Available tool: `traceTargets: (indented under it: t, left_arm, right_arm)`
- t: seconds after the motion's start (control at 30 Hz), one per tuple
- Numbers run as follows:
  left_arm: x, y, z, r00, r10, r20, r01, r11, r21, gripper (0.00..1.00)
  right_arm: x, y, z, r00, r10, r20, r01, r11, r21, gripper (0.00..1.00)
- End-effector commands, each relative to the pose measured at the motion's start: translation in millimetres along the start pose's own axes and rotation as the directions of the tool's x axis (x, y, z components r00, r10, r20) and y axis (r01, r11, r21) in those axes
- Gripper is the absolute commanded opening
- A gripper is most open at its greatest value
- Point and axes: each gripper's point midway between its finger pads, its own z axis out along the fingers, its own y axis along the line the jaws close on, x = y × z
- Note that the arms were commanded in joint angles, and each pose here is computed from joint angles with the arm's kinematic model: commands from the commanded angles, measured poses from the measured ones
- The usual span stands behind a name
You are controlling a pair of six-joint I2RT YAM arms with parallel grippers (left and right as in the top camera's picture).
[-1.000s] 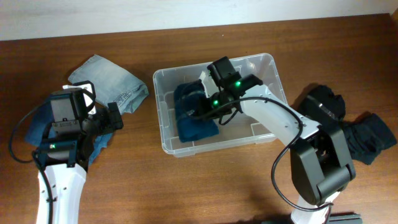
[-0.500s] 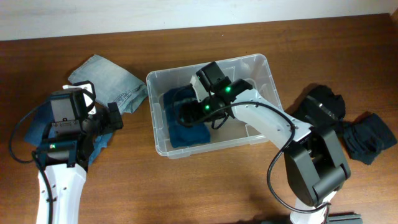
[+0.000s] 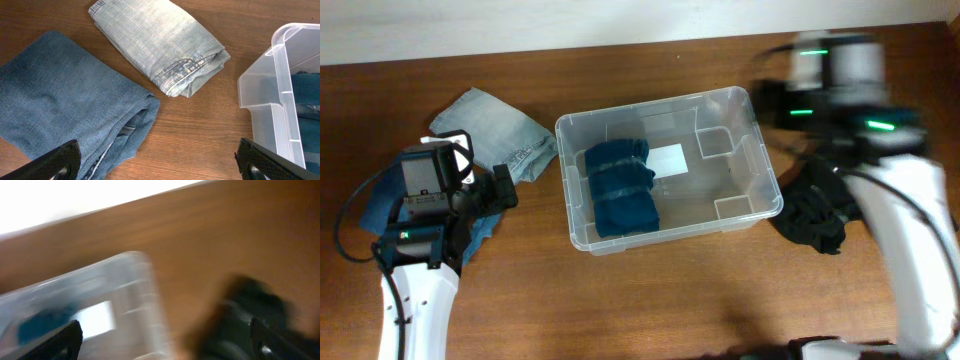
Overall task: Pack container
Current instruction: 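Carry the teal bundle into the bin's left half and release, then grasp the black cloth bundle with the right gripper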
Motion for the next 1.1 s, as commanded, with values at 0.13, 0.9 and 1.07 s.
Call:
traceTargets:
  t: [0.13, 0.9, 1.07]
  left_arm:
    - [-7.1, 2.9, -4.2, 1.000, 0.012, 0.019, -0.011, 1.000, -0.012, 1.00]
    - [-7.1, 2.9, -4.2, 1.000, 0.012, 0.019, -0.012, 1.000, -0.012, 0.99]
    - [-7.1, 2.9, -4.2, 1.000, 0.012, 0.019, -0.012, 1.000, -0.012, 1.00]
  right_arm:
    - [77.7, -171.7, 12.9, 0.885, 0.419, -0.203, -0.374, 0.900, 0.226, 0.98]
    - [235.5, -199.8, 150.2, 0.696, 0.559, -0.451, -0.575, 0.810, 0.117, 0.99]
    - [235.7, -187.9, 156.6, 0.679, 0.559, -0.476, -0.614, 0.788, 0.049, 0.67]
